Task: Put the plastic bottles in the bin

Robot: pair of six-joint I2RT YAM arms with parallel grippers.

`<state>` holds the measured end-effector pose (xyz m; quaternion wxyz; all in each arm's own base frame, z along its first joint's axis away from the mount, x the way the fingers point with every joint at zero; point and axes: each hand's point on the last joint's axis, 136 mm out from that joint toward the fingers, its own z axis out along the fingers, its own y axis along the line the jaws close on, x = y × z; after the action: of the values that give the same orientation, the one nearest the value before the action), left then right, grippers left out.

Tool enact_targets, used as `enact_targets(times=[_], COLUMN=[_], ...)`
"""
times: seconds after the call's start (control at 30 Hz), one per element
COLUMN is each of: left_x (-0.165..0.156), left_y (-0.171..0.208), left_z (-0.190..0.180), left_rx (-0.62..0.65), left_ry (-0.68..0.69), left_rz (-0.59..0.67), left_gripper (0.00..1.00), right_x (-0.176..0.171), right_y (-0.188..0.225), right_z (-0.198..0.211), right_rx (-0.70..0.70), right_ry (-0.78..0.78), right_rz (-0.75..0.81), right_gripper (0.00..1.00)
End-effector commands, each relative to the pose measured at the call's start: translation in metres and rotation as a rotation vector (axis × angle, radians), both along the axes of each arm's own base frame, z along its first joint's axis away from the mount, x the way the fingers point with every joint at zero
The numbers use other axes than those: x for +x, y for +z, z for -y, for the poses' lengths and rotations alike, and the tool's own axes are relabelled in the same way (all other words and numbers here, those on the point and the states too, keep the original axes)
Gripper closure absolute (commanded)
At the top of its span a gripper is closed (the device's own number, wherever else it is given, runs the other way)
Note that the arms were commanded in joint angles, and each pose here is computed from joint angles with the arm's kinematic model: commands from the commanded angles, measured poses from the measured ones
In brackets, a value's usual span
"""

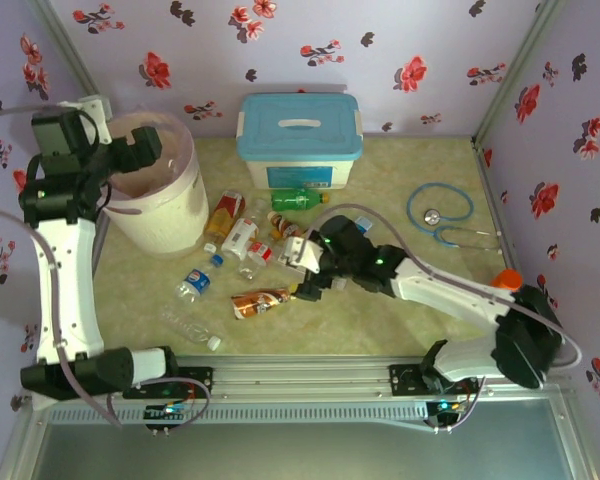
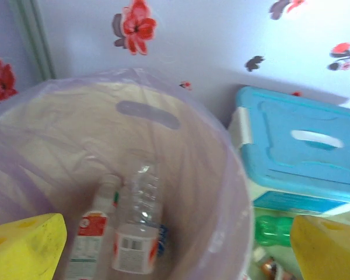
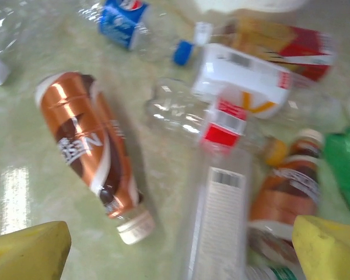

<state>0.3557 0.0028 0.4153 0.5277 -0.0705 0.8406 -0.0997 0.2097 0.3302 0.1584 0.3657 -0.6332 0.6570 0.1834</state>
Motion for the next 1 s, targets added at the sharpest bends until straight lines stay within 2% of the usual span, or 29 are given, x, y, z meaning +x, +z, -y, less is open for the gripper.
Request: enact_targets(times=[0.0,0.13,0.27,0.4,0.7,0.97], left_x=[-0.002,-0.015,-0.024,-0.027,-0.021,-0.018], left_y=[-0.002,-0.013,-0.022,-0.030,-0.044,-0.046], left_z=[0.023,0.032,0.042,0.046,0.049,0.051], left_rx=[-0.151,-0.204,-0.245,-0.243,-0.242,-0.252], left_ry=[-0.067,-0.087,-0.118,-0.129,-0.140,-0.139], left_rz=[0.029,0.025,0.018,0.011,-0.014,-0.014], left_gripper=[0.03,0.04,0.05,0.05,0.05,0.05], right_x=[-0.020,-0.016,0.016,0.039,0.041,0.033], right_y=[-0.026,-0.045,-0.050,-0.055,-0.077,-0.097], right_z=[-0.006,-0.014,-0.007,0.014,0.064,0.066], right_rx=[-0.130,-0.229,-0.269,-0.291,-0.343,-0.322], right_ry=[0.150,0.169,0.019,-0.119,-0.243,-0.268], right_rz=[-0.056,-0.060,0.016,0.014,-0.068,-0.125], right_gripper=[0.03,0.05,0.03,0.04,0.04,0.08])
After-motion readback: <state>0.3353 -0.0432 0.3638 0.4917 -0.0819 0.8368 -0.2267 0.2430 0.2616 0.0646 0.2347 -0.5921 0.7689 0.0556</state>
